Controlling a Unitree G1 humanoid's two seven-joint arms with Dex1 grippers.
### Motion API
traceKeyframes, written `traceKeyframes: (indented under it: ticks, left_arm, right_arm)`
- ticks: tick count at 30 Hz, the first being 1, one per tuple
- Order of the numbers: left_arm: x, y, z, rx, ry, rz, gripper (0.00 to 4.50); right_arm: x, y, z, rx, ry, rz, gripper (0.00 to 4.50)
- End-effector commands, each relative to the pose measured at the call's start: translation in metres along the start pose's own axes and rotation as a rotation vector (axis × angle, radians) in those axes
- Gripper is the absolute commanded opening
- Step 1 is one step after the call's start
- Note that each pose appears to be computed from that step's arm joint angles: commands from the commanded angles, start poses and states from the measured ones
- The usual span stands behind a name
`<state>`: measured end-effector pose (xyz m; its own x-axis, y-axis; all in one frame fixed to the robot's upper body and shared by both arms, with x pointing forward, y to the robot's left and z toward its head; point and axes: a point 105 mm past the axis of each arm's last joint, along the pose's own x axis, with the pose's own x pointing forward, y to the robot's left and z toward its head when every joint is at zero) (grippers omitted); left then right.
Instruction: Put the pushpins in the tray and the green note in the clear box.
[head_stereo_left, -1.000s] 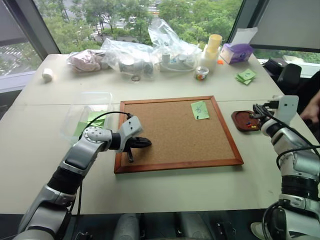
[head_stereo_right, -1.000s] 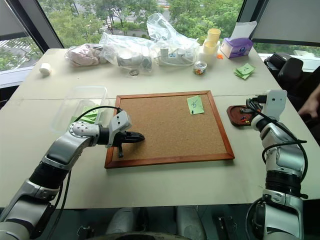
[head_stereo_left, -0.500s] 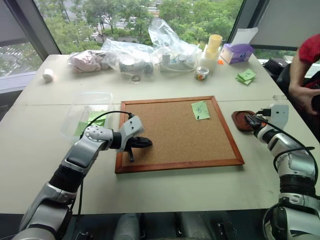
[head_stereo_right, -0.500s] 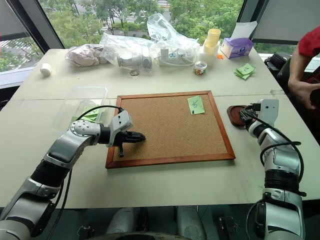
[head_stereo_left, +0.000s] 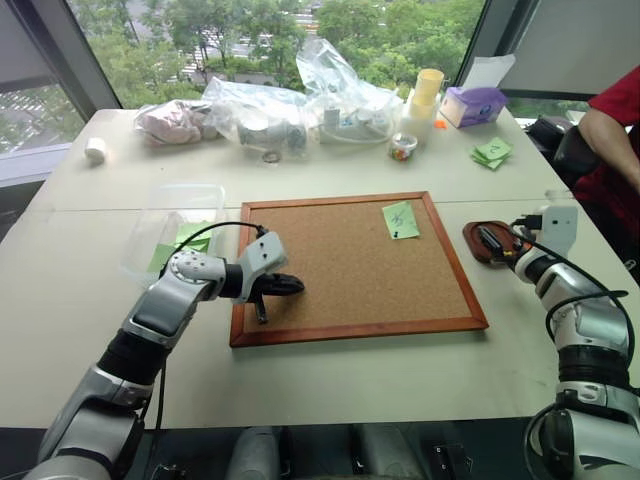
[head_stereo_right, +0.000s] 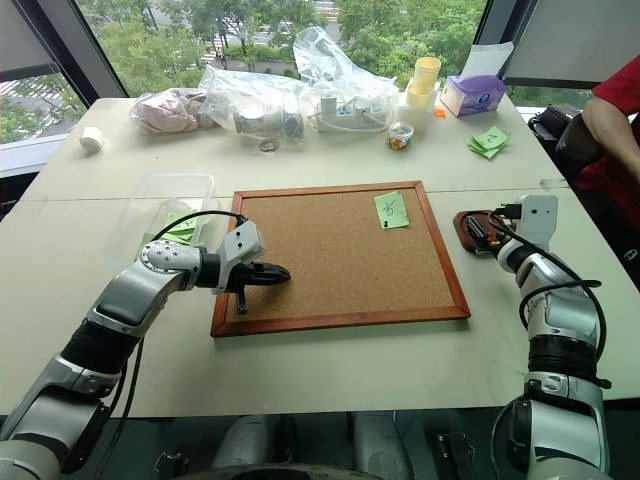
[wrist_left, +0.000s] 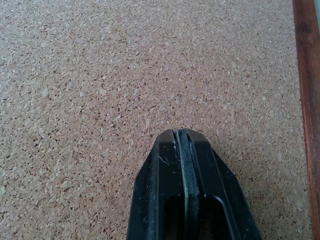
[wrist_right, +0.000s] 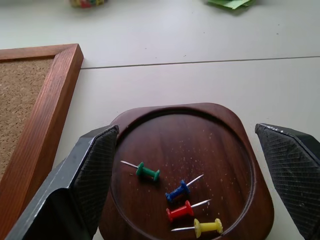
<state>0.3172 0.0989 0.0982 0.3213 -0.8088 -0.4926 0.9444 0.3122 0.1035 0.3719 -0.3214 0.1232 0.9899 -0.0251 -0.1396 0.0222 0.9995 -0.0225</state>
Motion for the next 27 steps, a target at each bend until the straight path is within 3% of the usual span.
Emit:
traceKeyframes:
  ticks: [1,6,9,11,17,27]
  left_arm:
    - [-0.001,-0.003,-0.012,-0.001,0.053,-0.025,0.0]
    - [-0.008,0.006,-0.013,0.032,0.074,-0.011,0.0]
    - [-0.009,0.009,-0.01,0.045,0.071,-0.006,0.0]
    - [-0.008,0.009,-0.01,0.047,0.068,-0.007,0.0]
    - [-0.007,0.006,-0.01,0.044,0.065,-0.013,0.0]
    - [-0.003,-0.001,-0.012,0.028,0.057,-0.018,0.0]
  right_arm:
    - [0.0,0.018,0.037,-0.069,-0.118,0.077,4.48]
    - [0.001,0.082,0.04,-0.074,-0.129,0.33,4.48]
    - [-0.005,0.135,0.026,-0.08,-0.104,0.509,4.48]
    - [-0.006,0.153,0.016,-0.093,-0.082,0.558,4.48]
    - [-0.001,0.169,0.005,-0.071,-0.049,0.604,4.48]
    - [0.009,0.166,-0.005,-0.07,0.011,0.591,4.48]
